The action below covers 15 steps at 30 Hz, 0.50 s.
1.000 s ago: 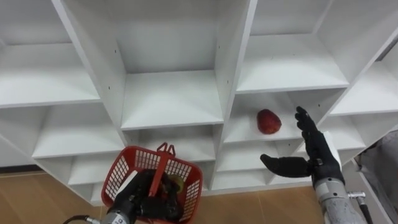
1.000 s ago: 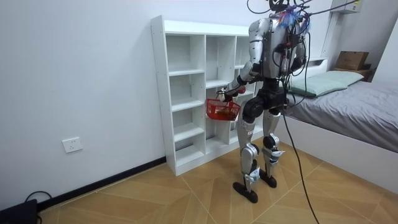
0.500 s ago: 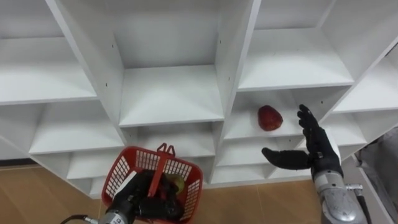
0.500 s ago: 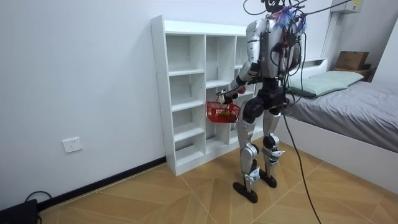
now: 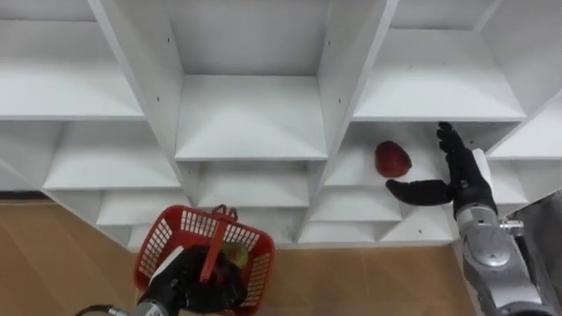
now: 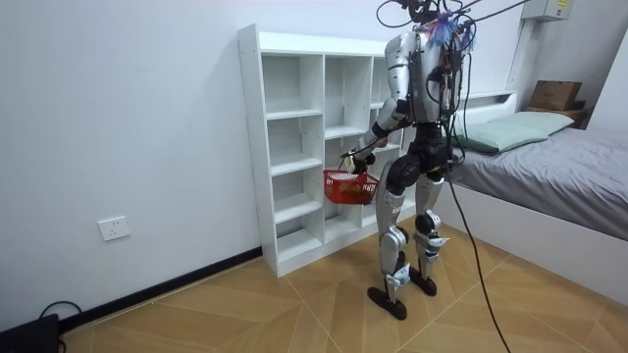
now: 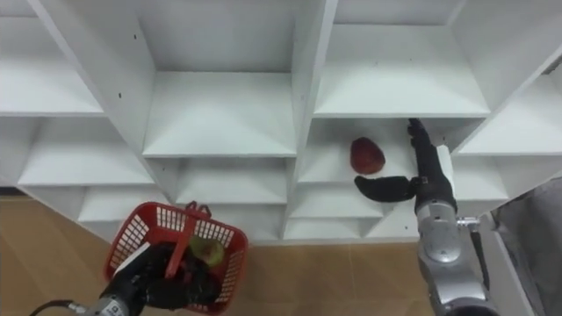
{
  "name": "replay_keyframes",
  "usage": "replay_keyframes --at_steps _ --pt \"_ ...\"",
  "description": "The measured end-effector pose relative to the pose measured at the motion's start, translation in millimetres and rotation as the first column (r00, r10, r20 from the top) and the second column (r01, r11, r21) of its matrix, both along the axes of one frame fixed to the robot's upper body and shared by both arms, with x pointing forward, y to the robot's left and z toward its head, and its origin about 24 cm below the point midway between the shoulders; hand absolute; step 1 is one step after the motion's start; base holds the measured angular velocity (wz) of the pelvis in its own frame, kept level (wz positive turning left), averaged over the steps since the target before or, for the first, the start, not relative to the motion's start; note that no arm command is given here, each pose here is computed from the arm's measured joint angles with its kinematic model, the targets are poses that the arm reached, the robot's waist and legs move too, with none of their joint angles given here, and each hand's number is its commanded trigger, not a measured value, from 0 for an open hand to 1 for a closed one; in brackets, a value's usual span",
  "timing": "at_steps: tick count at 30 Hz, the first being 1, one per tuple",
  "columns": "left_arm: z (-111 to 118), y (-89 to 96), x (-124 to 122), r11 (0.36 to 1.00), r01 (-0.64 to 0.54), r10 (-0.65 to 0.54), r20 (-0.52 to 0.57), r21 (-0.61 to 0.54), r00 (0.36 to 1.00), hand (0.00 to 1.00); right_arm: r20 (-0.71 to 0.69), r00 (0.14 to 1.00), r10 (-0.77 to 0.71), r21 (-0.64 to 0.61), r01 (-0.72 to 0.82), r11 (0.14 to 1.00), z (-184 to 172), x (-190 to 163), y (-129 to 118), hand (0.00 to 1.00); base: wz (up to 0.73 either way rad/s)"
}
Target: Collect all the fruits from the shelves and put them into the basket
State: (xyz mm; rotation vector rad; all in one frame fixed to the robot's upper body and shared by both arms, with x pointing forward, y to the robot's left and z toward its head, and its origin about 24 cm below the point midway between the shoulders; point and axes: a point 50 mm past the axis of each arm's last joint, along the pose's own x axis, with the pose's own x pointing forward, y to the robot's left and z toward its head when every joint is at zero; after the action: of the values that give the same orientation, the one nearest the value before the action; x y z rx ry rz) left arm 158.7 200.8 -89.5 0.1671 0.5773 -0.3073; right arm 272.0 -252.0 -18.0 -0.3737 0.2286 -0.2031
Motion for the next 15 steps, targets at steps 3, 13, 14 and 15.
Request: replay_keyframes --at_steps 3,13,14,15 --pt "-3 1.9 0 1.000 -0.008 0.008 -0.019 0.006 1.000 1.00 -0.001 1.000 -0.005 -0.012 0.005 1.000 5 10 -2 0.00 0.00" --pt "1 0.8 11 1.000 0.018 -0.018 -0.011 0.008 1.000 1.00 -0.016 1.000 -0.020 -0.041 0.019 0.999 20 31 -16 0.00 0.04" --pt "2 0.3 12 1.000 0.024 -0.024 -0.010 0.005 1.000 1.00 -0.020 1.000 -0.023 -0.047 0.022 0.999 20 31 -19 0.00 0.10" --pt "1 0.3 12 1.000 0.030 -0.030 -0.017 0.002 0.999 1.00 -0.027 0.999 -0.023 -0.046 0.022 0.999 19 30 -20 0.00 0.11"
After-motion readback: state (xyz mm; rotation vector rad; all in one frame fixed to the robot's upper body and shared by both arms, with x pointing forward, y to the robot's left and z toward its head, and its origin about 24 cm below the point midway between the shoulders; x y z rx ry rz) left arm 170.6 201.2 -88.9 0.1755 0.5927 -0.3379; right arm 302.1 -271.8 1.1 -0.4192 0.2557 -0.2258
